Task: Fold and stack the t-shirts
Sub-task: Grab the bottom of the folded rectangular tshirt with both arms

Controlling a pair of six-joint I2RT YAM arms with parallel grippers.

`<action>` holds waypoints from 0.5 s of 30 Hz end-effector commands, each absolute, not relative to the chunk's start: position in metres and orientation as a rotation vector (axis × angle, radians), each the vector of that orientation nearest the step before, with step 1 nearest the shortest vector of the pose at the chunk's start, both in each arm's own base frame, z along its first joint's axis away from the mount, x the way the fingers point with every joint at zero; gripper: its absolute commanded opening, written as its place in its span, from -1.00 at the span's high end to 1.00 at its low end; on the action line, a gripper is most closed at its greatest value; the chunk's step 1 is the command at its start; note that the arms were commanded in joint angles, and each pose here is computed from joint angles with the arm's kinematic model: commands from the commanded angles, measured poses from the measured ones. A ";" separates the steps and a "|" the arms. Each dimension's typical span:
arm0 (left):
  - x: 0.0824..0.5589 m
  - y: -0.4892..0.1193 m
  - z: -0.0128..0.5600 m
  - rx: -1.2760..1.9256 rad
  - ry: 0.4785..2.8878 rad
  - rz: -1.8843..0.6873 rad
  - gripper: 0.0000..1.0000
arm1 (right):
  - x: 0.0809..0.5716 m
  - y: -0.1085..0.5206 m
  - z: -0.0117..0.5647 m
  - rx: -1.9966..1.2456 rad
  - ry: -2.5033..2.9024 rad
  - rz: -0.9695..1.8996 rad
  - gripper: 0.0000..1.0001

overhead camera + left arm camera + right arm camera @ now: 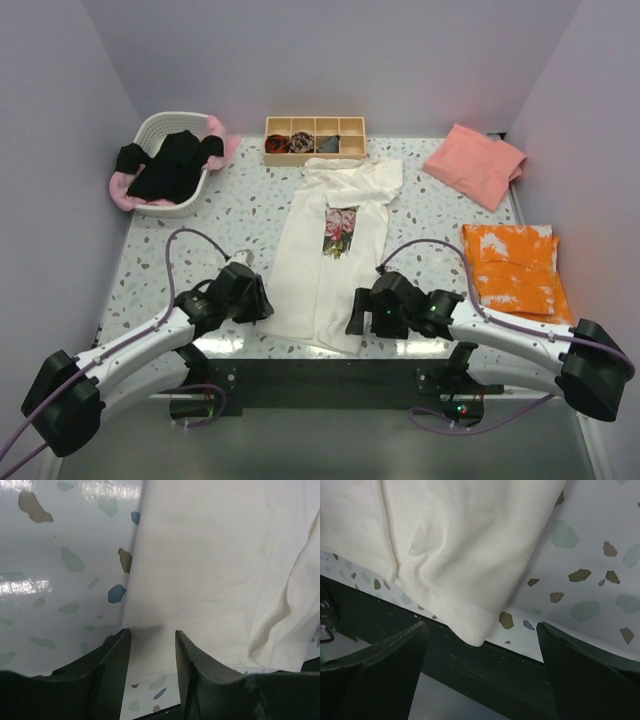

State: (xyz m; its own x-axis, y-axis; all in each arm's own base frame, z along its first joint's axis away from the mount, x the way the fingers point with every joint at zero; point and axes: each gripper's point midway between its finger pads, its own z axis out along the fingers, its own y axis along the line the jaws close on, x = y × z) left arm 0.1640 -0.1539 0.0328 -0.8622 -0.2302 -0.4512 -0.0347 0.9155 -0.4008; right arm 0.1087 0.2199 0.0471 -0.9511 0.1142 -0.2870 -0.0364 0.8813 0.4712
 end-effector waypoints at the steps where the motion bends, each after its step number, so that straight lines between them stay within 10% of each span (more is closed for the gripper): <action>1: 0.153 -0.140 0.022 -0.312 2.612 -0.393 0.10 | 0.107 0.229 0.043 0.153 2.726 0.695 -0.86; 7: 0.151 -0.126 0.014 -0.379 2.632 -0.259 0.12 | 0.100 0.239 0.030 0.148 2.747 0.698 -0.81; 15: 0.142 -0.136 -0.001 -0.349 2.674 -0.345 0.34 | 0.100 0.242 0.017 0.163 2.760 0.705 -0.13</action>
